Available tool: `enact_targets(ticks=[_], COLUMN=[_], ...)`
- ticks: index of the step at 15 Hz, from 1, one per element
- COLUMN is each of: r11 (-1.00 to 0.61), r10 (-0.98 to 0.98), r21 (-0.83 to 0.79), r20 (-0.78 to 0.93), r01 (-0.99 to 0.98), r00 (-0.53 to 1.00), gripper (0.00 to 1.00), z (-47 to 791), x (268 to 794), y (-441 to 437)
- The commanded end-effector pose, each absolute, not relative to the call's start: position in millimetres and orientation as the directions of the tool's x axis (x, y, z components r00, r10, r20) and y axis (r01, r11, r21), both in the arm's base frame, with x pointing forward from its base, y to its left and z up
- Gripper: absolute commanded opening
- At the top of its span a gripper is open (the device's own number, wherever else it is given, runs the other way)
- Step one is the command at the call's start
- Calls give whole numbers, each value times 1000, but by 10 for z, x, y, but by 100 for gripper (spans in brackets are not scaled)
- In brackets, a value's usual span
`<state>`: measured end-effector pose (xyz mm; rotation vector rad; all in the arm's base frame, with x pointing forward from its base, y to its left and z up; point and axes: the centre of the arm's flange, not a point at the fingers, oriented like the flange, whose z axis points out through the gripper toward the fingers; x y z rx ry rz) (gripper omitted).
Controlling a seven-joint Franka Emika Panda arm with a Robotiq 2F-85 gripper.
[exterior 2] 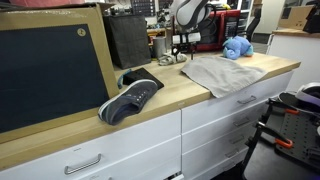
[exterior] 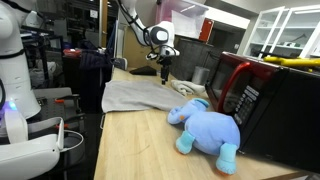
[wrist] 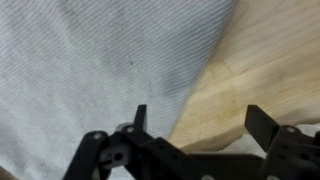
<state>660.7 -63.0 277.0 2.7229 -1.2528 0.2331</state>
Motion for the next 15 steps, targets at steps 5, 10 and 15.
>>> enact_targets(ticks=[5,10,15], r11=[-506,-465,-444], r10=[-807,-814,-805], r21=[183,269,347], r20=[243,245,251], r01=[-843,-844,-826], r00=[538,527,538], gripper=[100,51,14], z=[2443,2611,2697], x=[6935,6995,6948], y=[-623,-677,-919])
